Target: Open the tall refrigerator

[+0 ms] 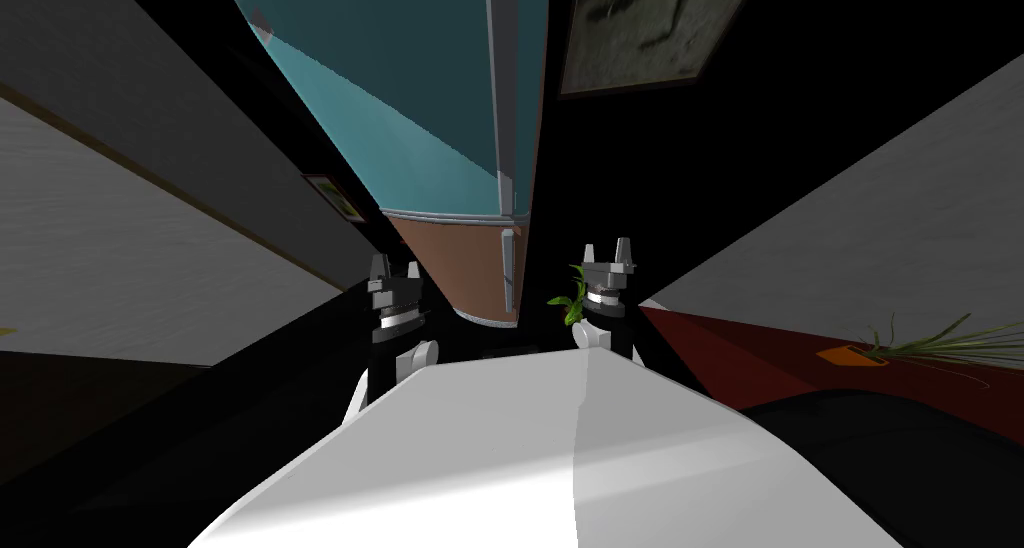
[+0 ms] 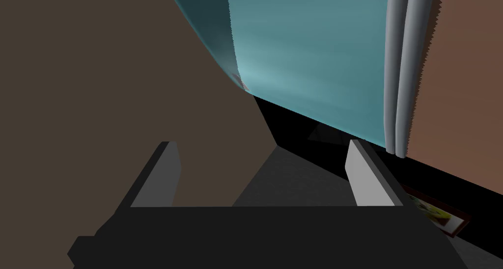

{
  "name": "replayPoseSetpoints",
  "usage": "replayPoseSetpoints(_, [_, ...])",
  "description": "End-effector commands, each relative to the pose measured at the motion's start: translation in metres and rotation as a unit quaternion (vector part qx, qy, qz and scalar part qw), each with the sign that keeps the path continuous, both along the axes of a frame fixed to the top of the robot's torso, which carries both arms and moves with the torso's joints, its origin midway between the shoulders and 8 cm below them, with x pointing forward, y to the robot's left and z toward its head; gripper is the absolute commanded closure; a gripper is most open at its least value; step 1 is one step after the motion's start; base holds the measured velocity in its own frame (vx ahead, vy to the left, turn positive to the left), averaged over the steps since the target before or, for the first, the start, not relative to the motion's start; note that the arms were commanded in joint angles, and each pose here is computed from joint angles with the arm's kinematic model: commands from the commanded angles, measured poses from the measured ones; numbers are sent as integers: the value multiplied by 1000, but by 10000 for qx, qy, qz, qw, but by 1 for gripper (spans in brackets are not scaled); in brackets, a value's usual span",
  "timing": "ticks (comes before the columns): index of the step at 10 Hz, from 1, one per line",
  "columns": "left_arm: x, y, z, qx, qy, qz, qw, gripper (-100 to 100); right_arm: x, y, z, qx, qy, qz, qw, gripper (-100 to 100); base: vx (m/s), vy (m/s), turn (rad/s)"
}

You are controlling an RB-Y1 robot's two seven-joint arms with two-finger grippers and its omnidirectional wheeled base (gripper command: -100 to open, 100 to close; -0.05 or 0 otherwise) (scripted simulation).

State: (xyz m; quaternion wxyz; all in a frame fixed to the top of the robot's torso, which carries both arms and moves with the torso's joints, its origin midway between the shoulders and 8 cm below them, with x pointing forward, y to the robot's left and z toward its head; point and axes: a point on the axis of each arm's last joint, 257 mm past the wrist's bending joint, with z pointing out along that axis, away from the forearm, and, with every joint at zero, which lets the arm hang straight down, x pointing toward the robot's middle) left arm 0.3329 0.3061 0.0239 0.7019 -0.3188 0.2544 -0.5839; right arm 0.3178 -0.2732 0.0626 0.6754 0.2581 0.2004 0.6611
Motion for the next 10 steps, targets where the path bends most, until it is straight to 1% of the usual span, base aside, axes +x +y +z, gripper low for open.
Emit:
replayPoseSetpoints(1, [0, 0, 0, 0, 0, 0, 10000, 0, 0, 0, 0, 0, 0, 0, 10000, 0, 0, 0, 0])
replayPoseSetpoints(9, [0, 0, 0, 1, -2, 0, 10000, 0, 0, 0, 0, 0, -2, 0, 10000, 0, 0, 0, 0])
replayPoseSetpoints(10, [4, -5, 0, 162, 38, -118, 9998, -100, 0, 0, 0, 0, -2, 0, 10000, 0, 5, -13, 4])
